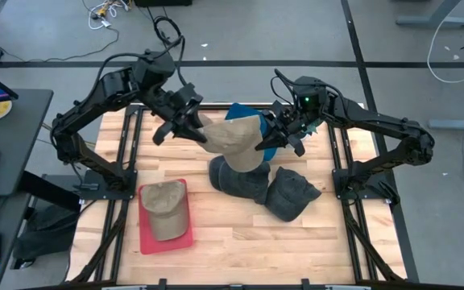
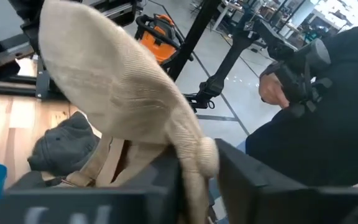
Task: Pick & Place hat
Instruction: Put the brown cap into the red bin
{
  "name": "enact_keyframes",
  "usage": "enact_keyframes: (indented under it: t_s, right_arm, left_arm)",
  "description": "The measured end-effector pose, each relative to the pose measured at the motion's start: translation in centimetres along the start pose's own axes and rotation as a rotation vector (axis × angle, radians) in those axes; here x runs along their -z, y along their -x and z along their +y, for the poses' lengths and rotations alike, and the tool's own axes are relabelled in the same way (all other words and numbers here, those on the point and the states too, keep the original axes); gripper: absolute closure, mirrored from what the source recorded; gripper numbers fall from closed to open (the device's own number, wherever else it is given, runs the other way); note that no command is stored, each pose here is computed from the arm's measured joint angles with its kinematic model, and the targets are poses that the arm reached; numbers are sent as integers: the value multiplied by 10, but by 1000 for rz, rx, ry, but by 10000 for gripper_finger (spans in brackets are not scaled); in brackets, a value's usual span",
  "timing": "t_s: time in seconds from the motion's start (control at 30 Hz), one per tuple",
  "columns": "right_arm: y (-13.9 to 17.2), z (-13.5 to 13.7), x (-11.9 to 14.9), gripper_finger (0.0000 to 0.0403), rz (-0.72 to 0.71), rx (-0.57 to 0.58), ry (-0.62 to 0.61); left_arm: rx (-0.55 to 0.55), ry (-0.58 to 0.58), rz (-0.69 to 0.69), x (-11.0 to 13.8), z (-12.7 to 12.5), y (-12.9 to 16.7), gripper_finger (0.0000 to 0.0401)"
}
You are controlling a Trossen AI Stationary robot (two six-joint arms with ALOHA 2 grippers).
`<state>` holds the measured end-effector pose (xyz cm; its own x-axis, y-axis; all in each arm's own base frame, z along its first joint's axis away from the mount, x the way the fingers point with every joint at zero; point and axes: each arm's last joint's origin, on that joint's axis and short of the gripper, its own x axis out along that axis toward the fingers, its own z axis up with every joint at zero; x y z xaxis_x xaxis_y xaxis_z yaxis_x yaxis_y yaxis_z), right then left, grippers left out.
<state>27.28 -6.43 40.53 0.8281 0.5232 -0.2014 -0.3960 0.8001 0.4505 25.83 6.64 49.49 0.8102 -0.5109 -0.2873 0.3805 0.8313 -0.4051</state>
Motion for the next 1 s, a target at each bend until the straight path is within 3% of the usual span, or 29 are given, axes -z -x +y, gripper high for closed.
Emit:
enact_keyframes:
  t_s: [0.1, 0.27, 0.63, 0.8, 1.0]
  right_arm:
    - [0, 0, 0, 392, 0, -4, 10]
    - [-3, 5, -2, 370, -16, -30, 35]
    - [12, 9, -5, 179, -36, -2, -6]
    - [26, 12, 0, 127, -11, 40, -74]
    - [31, 16, 6, 119, 22, 74, -95]
  left_arm:
    - [16, -55, 1, 0, 0, 0, 381]
    - [25, -79, 1, 0, -1, 0, 379]
    - [78, -43, 76, 10, -2, 1, 382]
    - [90, 85, 200, 27, -3, 3, 382]
    - [48, 244, 322, 42, -6, 8, 382]
